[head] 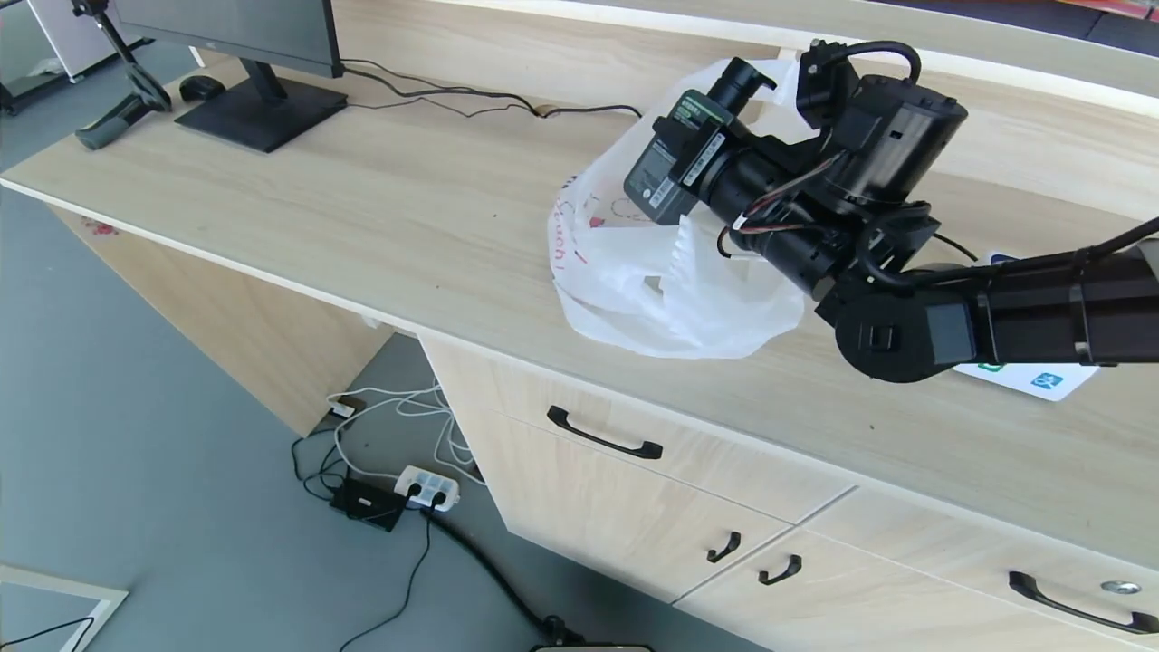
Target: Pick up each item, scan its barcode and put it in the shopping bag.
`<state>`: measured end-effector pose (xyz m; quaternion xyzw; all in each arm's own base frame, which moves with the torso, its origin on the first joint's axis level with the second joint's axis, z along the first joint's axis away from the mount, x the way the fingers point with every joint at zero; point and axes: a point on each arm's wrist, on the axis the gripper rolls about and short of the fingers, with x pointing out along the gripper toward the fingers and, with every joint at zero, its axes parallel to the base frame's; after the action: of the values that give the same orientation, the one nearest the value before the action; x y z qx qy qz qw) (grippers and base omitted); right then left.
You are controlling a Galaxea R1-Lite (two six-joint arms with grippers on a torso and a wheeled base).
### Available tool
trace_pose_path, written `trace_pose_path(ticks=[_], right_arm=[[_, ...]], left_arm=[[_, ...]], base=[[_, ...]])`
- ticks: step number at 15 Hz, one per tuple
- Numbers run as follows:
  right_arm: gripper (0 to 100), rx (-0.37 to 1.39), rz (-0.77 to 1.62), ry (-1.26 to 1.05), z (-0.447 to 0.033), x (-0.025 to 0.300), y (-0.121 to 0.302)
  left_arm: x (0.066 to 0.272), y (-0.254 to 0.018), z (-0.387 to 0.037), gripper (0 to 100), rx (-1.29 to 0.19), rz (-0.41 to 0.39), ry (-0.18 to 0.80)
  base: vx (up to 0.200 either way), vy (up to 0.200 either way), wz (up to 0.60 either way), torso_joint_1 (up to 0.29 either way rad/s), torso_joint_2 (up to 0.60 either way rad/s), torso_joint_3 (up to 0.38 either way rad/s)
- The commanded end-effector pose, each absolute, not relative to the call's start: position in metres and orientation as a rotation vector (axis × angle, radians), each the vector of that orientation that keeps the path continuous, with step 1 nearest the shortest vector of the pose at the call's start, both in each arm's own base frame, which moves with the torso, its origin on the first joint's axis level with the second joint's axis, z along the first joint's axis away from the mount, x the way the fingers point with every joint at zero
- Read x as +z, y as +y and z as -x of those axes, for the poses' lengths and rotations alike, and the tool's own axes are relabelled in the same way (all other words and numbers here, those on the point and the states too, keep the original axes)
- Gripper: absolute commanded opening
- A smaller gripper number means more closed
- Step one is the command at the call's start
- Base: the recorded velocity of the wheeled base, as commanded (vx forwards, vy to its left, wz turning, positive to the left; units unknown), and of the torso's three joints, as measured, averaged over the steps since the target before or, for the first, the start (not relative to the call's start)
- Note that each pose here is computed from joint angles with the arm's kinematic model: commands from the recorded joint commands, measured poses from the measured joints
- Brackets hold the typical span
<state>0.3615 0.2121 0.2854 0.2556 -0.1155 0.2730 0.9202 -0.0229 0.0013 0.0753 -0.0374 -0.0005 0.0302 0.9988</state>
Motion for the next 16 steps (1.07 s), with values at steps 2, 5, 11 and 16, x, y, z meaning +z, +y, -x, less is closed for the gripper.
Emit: trace_pose_path(ticks=[2,5,11,16], right_arm=[[0,0.541,-0.545,-0.198,-0.372,0.271,0.211],[0,0.518,-0.573,-0.163,-0.382,0.258,0.206],[0,0.495,-0.556,-0.120,-0.383,0.234,0.203],[0,0.491,-0.524,-0.110,-0.385,0.224,0.205]], left_arm=[[0.075,0.001,0.023,100,0.061,0.075,0.001],[0.075,0.001,0.023,100,0.061,0.075,0.001],[0.075,0.001,0.023,100,0.061,0.075,-0.001],[0.075,0.001,0.023,100,0.061,0.075,0.001]], base=[[0.000,0.000,0.00,0.000,0.00,0.000],[0.000,0.000,0.00,0.000,0.00,0.000],[0.000,0.000,0.00,0.000,0.00,0.000],[0.000,0.000,0.00,0.000,0.00,0.000]])
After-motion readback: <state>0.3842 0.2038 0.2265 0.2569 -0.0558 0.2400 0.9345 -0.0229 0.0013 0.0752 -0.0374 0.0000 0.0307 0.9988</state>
